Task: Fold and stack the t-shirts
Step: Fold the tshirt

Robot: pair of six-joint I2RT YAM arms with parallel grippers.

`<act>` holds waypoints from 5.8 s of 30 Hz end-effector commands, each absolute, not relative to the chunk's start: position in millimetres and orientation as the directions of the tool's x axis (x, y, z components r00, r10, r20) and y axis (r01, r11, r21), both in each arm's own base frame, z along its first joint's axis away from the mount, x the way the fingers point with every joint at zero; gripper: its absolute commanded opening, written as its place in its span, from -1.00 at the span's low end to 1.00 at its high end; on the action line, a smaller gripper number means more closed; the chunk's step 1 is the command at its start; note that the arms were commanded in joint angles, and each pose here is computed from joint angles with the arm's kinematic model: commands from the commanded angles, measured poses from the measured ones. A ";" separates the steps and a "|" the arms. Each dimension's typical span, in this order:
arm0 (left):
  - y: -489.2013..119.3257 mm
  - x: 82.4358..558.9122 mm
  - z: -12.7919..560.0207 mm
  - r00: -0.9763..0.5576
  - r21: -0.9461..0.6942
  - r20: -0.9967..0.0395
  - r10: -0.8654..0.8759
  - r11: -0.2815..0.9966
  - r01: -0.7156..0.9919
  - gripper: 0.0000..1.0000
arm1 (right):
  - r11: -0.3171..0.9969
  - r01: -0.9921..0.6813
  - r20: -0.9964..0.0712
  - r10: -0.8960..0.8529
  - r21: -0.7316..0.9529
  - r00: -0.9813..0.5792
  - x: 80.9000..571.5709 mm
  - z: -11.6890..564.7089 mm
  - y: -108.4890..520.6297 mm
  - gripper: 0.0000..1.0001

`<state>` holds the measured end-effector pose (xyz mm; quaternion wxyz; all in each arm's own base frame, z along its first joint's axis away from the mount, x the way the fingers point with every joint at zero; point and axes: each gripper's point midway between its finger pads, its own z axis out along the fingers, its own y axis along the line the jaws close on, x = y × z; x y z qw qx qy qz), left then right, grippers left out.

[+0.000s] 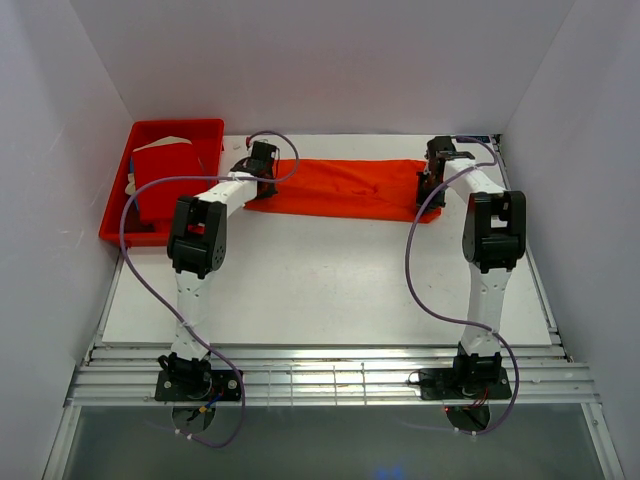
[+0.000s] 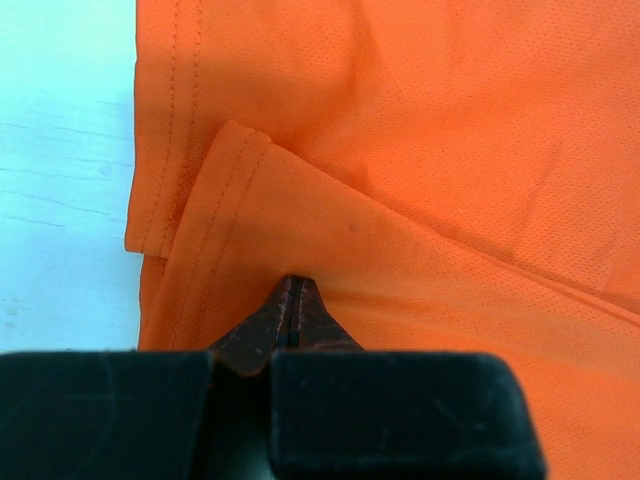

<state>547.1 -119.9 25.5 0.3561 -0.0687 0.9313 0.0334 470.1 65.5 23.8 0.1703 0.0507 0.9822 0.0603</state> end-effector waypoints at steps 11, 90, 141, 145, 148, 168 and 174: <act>-119.3 422.6 -22.8 -0.891 0.036 -0.426 -0.156 0.981 -0.189 -1.00 | 0.993 0.109 -0.334 0.117 0.045 -0.935 495.4 16.4 51.9 -0.84; -331.4 448.4 179.5 -0.718 -0.380 -0.692 -0.074 0.883 0.275 -1.00 | 0.924 -0.289 -0.756 0.001 0.252 -0.655 390.4 197.7 186.3 -0.29; -293.3 309.7 42.5 -0.931 -0.424 -0.355 -0.085 0.902 0.079 -1.00 | 0.944 -0.254 -0.344 -0.171 0.212 -0.923 314.1 8.7 223.5 -0.85; -297.4 306.1 41.1 -0.934 -0.429 -0.346 -0.083 0.900 0.079 -1.00 | 0.965 -0.225 -0.337 -0.171 0.131 -0.926 319.7 6.8 210.3 -0.84; -301.1 304.9 41.9 -0.936 -0.436 -0.343 -0.084 0.897 0.079 -1.00 | 0.976 -0.207 -0.334 -0.172 0.073 -0.927 322.1 9.9 200.1 -0.84; -325.7 317.2 41.8 -0.936 -0.460 -0.346 -0.068 0.881 0.106 -1.00 | 0.984 -0.155 -0.336 -0.177 -0.092 -0.925 339.0 22.4 176.7 -0.85; -337.1 327.0 50.1 -0.929 -0.485 -0.364 -0.067 0.865 0.128 -1.00 | 0.981 -0.130 -0.365 -0.175 -0.143 -0.915 348.5 32.9 168.2 -0.85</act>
